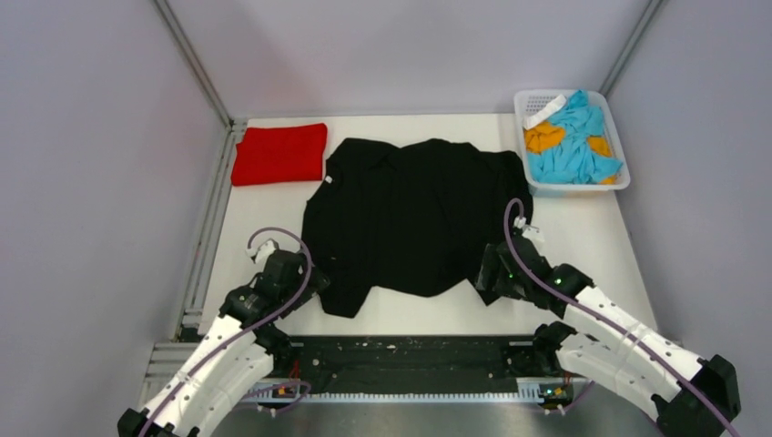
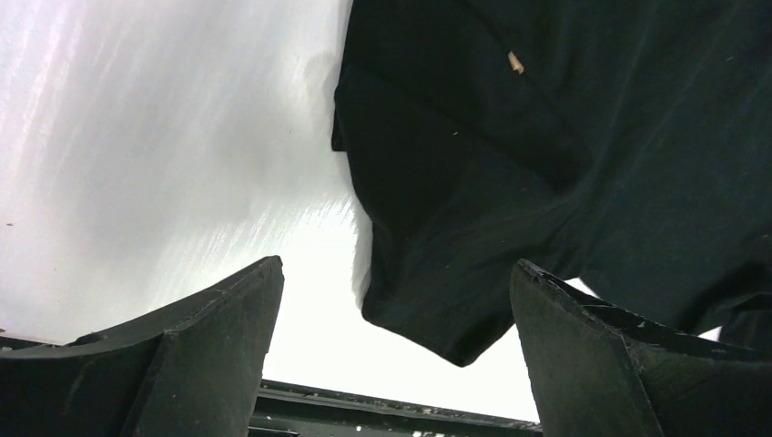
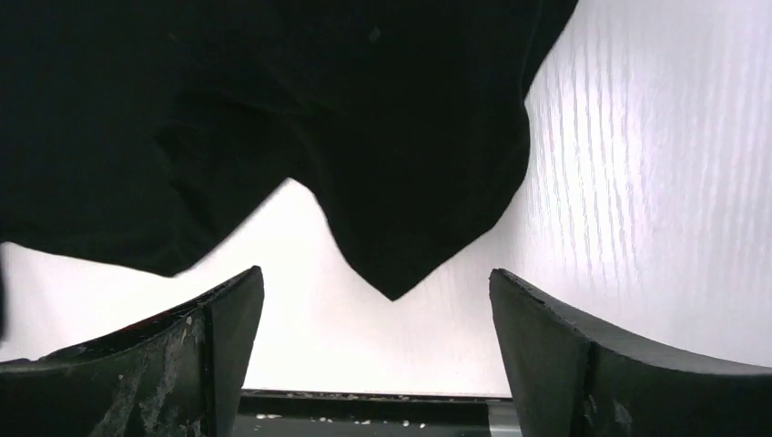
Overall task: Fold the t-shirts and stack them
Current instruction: Flatten out the tshirt
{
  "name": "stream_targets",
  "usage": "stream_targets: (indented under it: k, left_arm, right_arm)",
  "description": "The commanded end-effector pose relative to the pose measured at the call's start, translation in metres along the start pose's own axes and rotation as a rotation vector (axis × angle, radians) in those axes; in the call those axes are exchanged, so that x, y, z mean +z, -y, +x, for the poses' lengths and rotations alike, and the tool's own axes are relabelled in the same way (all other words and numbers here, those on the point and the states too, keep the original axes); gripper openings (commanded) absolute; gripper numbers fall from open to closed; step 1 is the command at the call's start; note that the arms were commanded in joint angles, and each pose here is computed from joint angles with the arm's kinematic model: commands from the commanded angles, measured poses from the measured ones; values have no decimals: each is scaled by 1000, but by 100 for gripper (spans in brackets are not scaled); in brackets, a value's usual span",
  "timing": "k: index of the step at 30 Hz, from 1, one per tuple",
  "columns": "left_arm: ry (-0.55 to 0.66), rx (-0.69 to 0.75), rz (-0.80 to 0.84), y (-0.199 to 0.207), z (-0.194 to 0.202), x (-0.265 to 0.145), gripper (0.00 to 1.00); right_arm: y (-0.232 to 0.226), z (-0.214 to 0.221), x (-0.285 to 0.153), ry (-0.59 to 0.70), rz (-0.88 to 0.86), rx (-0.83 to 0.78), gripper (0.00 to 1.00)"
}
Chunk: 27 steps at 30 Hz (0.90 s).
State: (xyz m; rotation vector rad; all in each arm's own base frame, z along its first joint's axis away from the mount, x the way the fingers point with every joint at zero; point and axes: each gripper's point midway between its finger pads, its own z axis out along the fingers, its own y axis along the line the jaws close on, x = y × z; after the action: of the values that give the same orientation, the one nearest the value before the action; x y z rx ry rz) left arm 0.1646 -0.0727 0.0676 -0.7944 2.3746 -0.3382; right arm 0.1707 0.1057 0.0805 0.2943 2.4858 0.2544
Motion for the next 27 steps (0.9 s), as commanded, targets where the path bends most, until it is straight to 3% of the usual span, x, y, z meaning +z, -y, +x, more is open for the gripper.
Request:
stream_targets:
  k: [1,12,14,16,18,23,27]
  left_arm:
    - [-36,20,60,9,9,7,99]
    - [-31,6,96,12,13,14,99]
    - [-18,-3,116,16,11,16,99]
    - [-7,-6,150,24,8,16,99]
    - [-4,-6,180,32,6,14,99]
    - [-25,20,154,30,7,13,99]
    - [-80,45,133,24,17,11,99]
  right_arm:
    - [-10,17,16,-61,-41,40,89]
    - [11,24,59,-148,223,-88,70]
    - [23,35,62,-183,288,-67,54]
    - [31,40,64,-185,323,-50,21]
    - [36,30,58,-149,360,-48,1]
    - [65,-32,14,28,478,36,0]
    - [78,-64,-16,137,411,186,0]
